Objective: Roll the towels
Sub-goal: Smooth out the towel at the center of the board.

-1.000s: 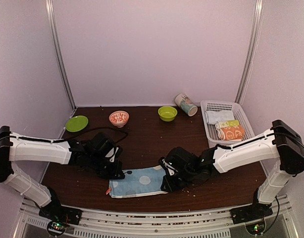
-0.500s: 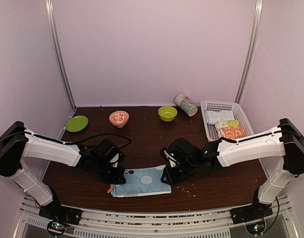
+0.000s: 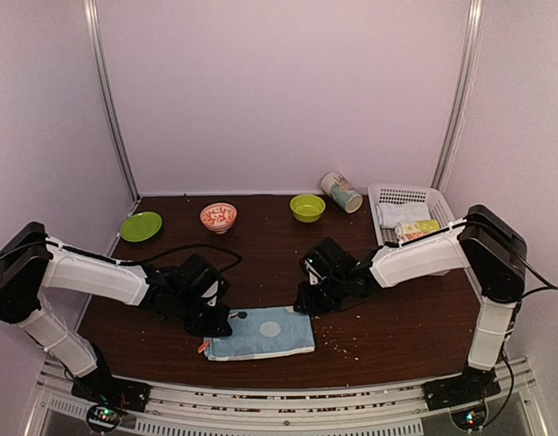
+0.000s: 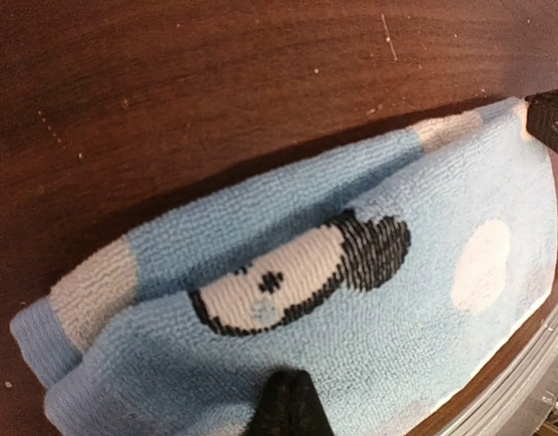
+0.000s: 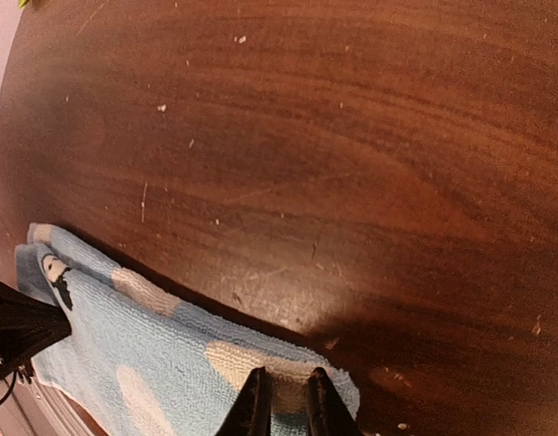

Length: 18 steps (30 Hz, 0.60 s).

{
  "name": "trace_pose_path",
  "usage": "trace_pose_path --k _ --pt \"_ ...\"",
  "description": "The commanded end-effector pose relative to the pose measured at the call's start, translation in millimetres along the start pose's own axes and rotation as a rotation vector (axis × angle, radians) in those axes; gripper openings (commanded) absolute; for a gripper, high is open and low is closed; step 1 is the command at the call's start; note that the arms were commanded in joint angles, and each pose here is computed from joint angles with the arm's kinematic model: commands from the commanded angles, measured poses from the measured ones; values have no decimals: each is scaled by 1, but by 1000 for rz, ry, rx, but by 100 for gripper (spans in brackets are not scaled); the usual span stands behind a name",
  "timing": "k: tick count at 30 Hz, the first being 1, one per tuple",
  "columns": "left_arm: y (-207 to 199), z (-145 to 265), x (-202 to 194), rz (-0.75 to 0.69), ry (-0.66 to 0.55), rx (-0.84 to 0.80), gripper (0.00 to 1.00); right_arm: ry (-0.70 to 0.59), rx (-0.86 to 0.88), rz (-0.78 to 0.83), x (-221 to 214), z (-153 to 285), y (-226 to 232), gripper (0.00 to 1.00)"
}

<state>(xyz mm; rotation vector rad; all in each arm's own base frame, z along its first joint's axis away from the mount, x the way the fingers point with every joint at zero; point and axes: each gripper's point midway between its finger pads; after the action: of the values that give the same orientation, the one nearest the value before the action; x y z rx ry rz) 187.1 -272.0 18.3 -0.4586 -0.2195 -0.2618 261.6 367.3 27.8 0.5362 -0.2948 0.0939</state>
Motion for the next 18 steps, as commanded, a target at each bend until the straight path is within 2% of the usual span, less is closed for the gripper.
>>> trace_pose_path --k 1,6,12,14,18 --pt "24 -9 -18 1 43 81 0 20 -13 -63 1 -11 -14 17" --pt "26 -9 -21 6 45 83 0 -11 14 -63 8 -1 -12 19" --pt "21 -6 -15 5 30 72 0 -62 75 -33 8 41 0 44" --pt "20 -6 -15 4 30 72 0 -53 61 -48 -3 47 -11 49" --pt "21 -9 -15 11 30 73 0 -23 118 -95 -27 47 -20 51"
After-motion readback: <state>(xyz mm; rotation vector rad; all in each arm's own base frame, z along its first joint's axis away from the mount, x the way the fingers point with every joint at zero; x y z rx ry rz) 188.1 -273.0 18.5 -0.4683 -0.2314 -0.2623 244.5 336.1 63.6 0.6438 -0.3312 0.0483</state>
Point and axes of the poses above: each gripper's point midway between its finger pads, its own z axis back along the fingers, its own y axis along the line the jaws close on, x = y × z, and after that the axes turned 5 degrees about -z, right-handed
